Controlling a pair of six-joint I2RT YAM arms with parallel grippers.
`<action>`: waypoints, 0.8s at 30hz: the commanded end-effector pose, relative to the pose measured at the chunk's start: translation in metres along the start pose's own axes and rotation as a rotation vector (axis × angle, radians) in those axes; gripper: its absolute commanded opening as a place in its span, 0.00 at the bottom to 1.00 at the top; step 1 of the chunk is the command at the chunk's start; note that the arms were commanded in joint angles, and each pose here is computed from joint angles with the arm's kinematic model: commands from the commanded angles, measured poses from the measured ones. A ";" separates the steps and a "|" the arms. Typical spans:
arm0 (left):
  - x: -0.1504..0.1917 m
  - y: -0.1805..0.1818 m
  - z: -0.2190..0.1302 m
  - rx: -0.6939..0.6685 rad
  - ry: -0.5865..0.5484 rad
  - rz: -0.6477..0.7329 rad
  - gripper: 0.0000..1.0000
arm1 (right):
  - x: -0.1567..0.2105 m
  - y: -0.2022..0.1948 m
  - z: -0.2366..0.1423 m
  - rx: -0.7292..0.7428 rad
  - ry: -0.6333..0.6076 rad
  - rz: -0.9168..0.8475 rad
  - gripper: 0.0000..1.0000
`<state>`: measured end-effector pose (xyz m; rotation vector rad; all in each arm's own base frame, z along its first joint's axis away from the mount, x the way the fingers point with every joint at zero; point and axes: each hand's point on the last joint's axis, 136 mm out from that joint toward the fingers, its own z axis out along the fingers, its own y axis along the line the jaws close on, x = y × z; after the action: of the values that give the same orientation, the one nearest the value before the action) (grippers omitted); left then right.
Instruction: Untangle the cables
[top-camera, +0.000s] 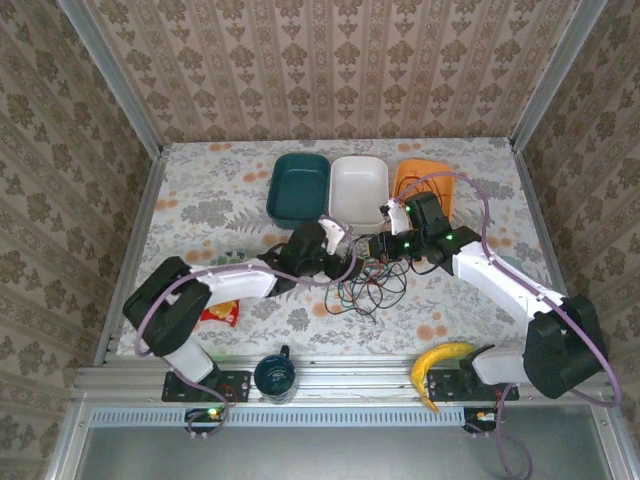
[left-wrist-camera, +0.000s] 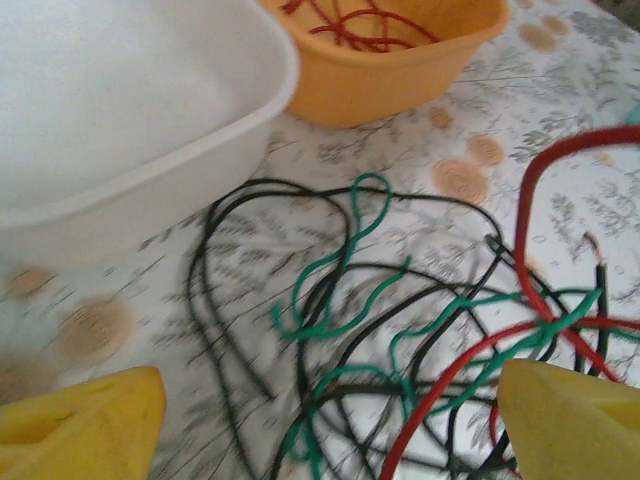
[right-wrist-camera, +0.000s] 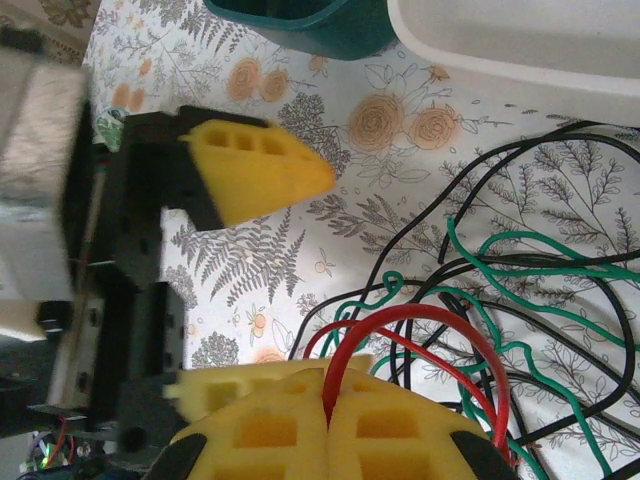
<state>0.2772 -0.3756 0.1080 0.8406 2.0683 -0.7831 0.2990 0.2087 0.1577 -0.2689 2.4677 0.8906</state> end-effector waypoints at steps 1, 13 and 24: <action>-0.008 -0.021 0.016 0.103 -0.001 0.038 0.85 | -0.012 0.010 -0.014 -0.032 -0.062 0.007 0.03; 0.054 0.023 0.056 -0.067 0.128 -0.041 0.71 | -0.060 0.009 -0.078 -0.066 -0.404 0.113 0.03; 0.085 0.040 0.055 -0.149 0.202 -0.041 0.69 | -0.098 0.017 -0.167 0.127 -0.695 -0.032 0.03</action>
<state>0.2951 -0.3900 0.0344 0.8314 2.1862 -0.6766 0.3083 0.1384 0.2833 0.0427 1.9813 0.8038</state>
